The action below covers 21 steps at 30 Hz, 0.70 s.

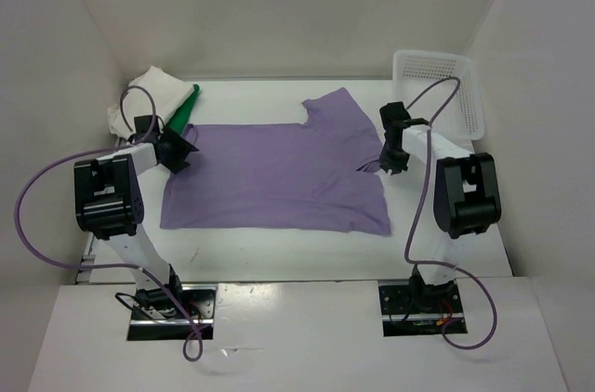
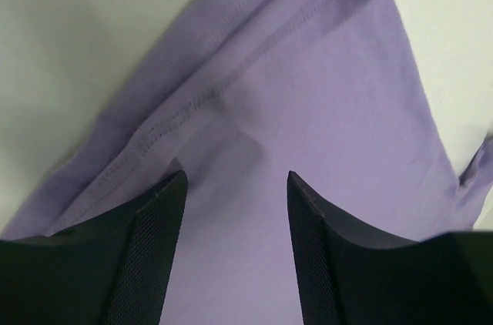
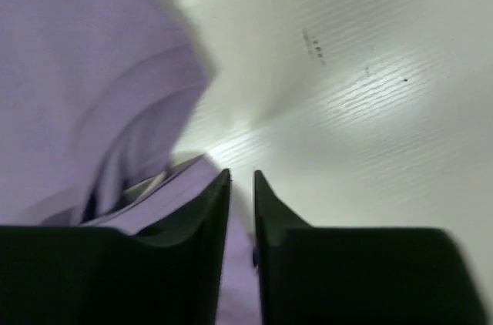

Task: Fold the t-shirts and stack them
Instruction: Fold the flattened tshirt in 1/3 of the way

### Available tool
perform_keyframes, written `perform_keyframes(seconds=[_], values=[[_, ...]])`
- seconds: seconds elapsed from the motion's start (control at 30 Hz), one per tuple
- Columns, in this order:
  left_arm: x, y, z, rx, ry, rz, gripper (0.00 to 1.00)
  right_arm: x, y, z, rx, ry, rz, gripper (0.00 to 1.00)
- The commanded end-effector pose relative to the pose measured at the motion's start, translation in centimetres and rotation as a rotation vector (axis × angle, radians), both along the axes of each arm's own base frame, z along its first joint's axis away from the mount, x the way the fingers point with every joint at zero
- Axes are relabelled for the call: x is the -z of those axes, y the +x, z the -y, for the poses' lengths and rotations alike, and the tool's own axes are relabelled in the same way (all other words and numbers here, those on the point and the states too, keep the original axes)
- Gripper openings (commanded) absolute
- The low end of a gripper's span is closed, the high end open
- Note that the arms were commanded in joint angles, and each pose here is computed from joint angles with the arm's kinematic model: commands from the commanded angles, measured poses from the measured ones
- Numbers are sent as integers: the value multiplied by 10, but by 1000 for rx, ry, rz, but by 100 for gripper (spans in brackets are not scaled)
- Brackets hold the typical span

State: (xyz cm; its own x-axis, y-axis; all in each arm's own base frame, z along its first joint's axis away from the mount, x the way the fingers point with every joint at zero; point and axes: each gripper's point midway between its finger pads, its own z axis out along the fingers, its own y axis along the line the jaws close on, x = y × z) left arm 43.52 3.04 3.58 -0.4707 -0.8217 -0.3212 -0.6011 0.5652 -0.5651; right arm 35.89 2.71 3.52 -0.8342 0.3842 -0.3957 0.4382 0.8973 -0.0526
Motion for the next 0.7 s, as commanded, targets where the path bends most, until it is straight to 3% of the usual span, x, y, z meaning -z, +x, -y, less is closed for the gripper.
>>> perform_keyframes(seconds=[0.0,0.07,0.23,0.33,0.47,0.67], values=[[-10,-11,23,40,-7,31,63,-71,20,-25,-56,67,212,27],[-15,-14,39,74,1,37,63,-84,22,-56,-131,146,236,27],[-43,-6,46,93,-10,97,60,-74,0,-167,-324,445,193,0],[-64,5,55,120,-10,144,50,-53,-11,-216,-383,533,148,0],[-70,10,72,174,3,157,46,-26,-6,-236,-392,504,125,0],[-71,22,62,168,63,145,46,29,-10,-191,-250,321,47,0]])
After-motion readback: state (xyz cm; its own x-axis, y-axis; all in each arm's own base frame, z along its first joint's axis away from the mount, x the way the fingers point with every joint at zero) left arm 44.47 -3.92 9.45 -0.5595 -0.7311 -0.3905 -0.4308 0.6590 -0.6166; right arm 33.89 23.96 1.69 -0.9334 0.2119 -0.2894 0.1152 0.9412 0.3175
